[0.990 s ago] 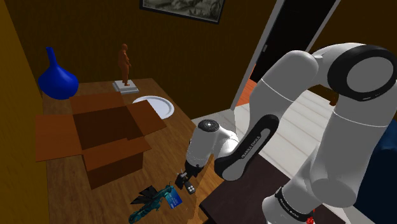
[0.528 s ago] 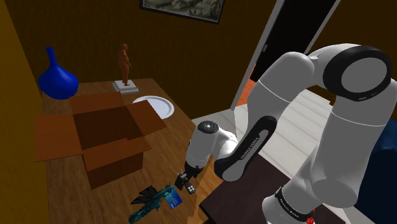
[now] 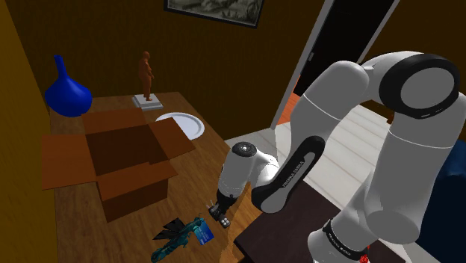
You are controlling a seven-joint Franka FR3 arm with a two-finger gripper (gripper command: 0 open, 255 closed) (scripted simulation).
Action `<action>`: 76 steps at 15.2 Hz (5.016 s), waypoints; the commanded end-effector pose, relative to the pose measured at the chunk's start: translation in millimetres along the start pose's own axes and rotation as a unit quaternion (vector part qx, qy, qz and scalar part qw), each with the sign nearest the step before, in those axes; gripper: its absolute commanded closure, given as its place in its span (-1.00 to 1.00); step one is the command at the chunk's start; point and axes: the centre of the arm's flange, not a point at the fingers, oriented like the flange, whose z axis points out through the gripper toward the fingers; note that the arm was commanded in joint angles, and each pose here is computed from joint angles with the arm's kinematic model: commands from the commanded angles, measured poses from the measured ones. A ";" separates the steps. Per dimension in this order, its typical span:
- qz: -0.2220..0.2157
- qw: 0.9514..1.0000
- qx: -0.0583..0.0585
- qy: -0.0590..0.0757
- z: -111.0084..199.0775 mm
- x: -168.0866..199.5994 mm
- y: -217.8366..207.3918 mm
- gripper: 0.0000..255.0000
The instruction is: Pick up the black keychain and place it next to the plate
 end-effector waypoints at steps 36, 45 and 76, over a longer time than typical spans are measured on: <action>0.000 1.000 0.000 0.000 -91.1 208.1 32.6 1.00; 0.000 1.000 0.000 0.000 -92.0 325.3 52.1 1.00; 0.000 1.000 0.000 0.000 -15.7 382.7 63.4 -1.00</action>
